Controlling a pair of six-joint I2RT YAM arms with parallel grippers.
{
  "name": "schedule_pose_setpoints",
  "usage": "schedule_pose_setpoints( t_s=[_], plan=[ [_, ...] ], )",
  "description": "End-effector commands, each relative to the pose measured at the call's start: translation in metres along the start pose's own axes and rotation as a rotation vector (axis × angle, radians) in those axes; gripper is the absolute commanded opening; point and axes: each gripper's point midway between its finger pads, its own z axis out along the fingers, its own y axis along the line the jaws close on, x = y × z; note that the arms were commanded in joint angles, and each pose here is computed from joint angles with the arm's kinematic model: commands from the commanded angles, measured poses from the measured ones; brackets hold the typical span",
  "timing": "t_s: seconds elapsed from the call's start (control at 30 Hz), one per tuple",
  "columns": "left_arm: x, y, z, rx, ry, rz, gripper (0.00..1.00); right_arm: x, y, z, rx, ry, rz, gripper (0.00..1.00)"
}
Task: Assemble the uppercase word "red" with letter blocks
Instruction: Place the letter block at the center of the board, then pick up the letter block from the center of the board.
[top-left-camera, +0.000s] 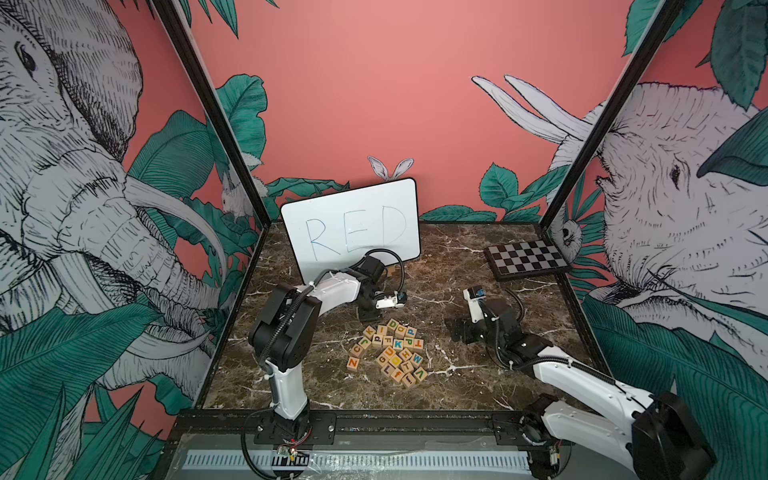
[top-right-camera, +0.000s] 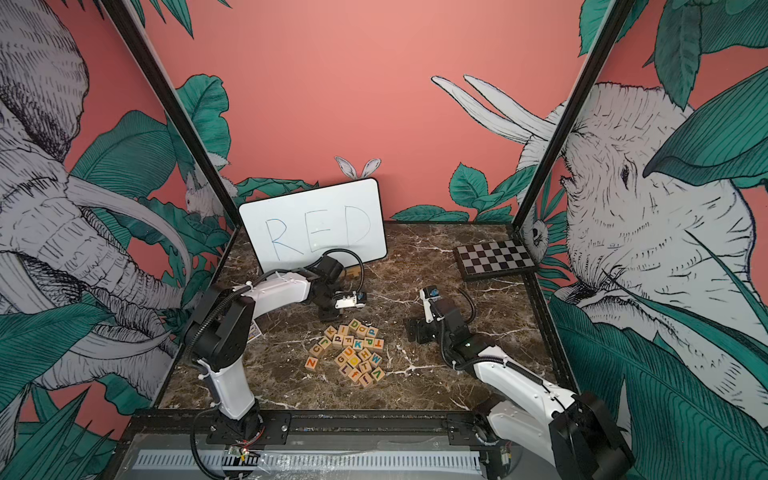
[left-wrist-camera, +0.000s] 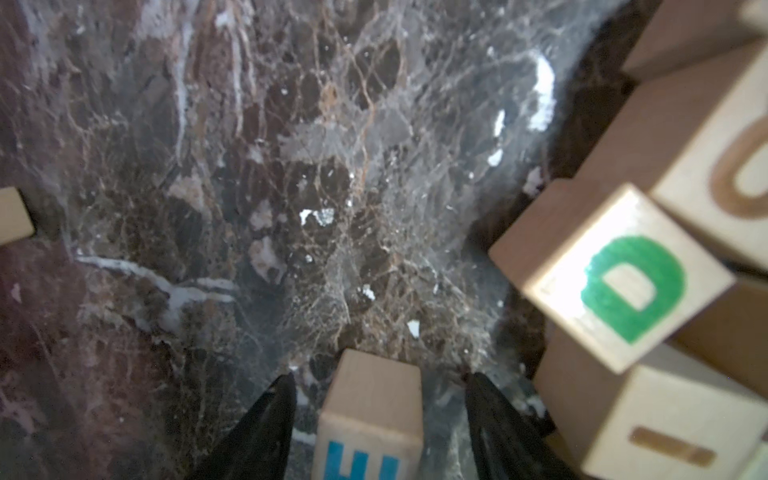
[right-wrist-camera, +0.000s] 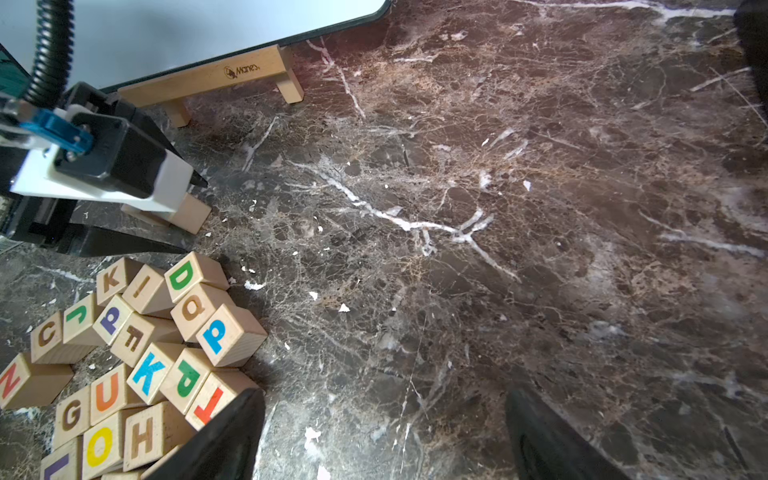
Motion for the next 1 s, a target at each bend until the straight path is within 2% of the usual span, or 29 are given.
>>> schedule_pose_setpoints(
  t_s=[0.0, 0.17, 0.2, 0.23, 0.4, 0.5, 0.6, 0.67, 0.73, 0.83, 0.9, 0.97],
  plan=[
    [-0.008, 0.006, -0.016, -0.014, -0.037, 0.006, 0.72, -0.006, 0.001, 0.000, -0.006, -0.028, -0.001, 0.90],
    [-0.023, 0.015, -0.039, -0.071, -0.103, -0.020, 0.83, -0.005, 0.001, 0.001, -0.009, -0.021, -0.004, 0.90],
    [-0.026, 0.017, -0.044, -0.083, -0.117, -0.029, 0.87, -0.005, 0.002, 0.001, -0.009, -0.022, -0.005, 0.90],
    [-0.030, 0.020, -0.053, -0.108, -0.135, -0.039, 0.99, -0.004, 0.002, 0.001, -0.010, -0.019, -0.005, 0.90],
    [-0.040, 0.027, -0.094, -0.214, -0.220, -0.095, 0.99, -0.005, 0.003, 0.002, -0.012, -0.015, -0.011, 0.90],
    [-0.046, 0.027, -0.124, -0.293, -0.308, -0.156, 0.99, -0.009, 0.005, 0.001, -0.021, -0.021, -0.018, 0.89],
    [-0.053, 0.024, -0.158, -0.361, -0.429, -0.254, 0.99, -0.015, 0.008, 0.001, -0.022, -0.006, -0.035, 0.89],
    [-0.054, 0.024, -0.181, -0.420, -0.518, -0.361, 0.99, -0.020, 0.011, 0.000, -0.023, 0.012, -0.043, 0.88],
    [-0.048, 0.025, -0.198, -0.477, -0.586, -0.485, 0.99, -0.025, 0.016, -0.001, -0.032, 0.034, -0.065, 0.87],
    [-0.023, 0.023, -0.210, -0.574, -0.608, -0.658, 0.99, -0.033, 0.030, 0.001, -0.041, 0.068, -0.118, 0.87],
    [-0.008, 0.014, -0.211, -0.599, -0.619, -0.726, 1.00, -0.036, 0.043, 0.004, -0.045, 0.099, -0.180, 0.87],
    [-0.002, -0.002, -0.213, -0.586, -0.675, -0.773, 1.00, -0.037, 0.062, 0.011, -0.059, 0.140, -0.269, 0.86]
  ],
)
